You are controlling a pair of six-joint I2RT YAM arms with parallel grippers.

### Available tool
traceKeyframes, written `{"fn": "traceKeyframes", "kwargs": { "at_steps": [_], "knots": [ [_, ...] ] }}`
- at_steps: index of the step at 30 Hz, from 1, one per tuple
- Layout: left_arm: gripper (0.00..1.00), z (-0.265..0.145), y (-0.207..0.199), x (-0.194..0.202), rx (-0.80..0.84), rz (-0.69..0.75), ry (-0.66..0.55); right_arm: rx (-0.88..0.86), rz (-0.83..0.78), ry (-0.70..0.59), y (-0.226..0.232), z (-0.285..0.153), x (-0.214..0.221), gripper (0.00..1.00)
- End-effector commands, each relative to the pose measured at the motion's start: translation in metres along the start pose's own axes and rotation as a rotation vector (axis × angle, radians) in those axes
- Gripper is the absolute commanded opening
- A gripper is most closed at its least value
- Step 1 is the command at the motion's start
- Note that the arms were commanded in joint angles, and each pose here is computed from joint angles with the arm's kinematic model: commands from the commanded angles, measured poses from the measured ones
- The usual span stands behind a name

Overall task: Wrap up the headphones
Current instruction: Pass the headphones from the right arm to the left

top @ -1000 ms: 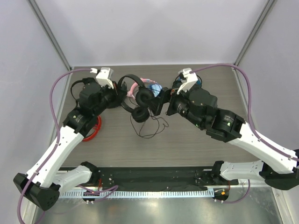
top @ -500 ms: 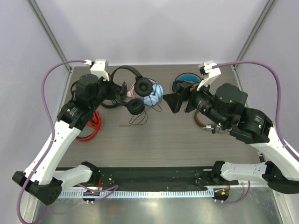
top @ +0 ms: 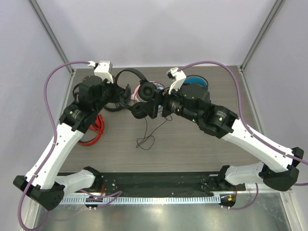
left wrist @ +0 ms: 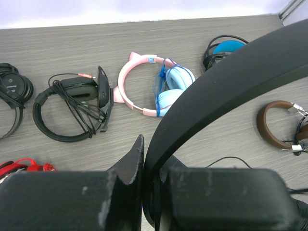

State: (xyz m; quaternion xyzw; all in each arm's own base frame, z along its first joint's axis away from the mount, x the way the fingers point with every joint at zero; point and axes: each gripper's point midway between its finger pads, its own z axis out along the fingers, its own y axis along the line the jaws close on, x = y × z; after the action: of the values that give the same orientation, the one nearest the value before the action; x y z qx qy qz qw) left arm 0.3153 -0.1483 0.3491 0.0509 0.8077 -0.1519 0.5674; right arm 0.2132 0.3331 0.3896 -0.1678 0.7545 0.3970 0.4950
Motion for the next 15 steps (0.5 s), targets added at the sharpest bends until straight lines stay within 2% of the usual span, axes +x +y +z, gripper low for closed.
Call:
{"fn": "traceKeyframes", "kwargs": {
  "at_steps": [1, 6, 7, 10, 15],
  "knots": [
    [0.00, -0.015, -0.009, -0.032, 0.044, -0.024, -0.094, -0.093, 0.058, -0.122, 0.020, -0.002, -0.038, 0.79],
    [0.00, -0.018, -0.009, -0.033, 0.046, -0.023, -0.096, -0.099, 0.086, -0.186, 0.018, -0.004, -0.051, 0.73],
    [0.00, -0.018, -0.009, -0.032, 0.045, -0.021, -0.095, -0.089, 0.101, -0.196, 0.013, -0.005, -0.051, 0.65],
    [0.00, -0.018, -0.010, -0.032, 0.053, -0.022, -0.093, -0.076, 0.111, -0.219, 0.008, -0.005, -0.054, 0.52],
    [0.00, -0.019, -0.011, -0.032, 0.059, -0.021, -0.093, -0.071, 0.084, -0.195, 0.007, 0.007, -0.050, 0.43]
  ]
}}
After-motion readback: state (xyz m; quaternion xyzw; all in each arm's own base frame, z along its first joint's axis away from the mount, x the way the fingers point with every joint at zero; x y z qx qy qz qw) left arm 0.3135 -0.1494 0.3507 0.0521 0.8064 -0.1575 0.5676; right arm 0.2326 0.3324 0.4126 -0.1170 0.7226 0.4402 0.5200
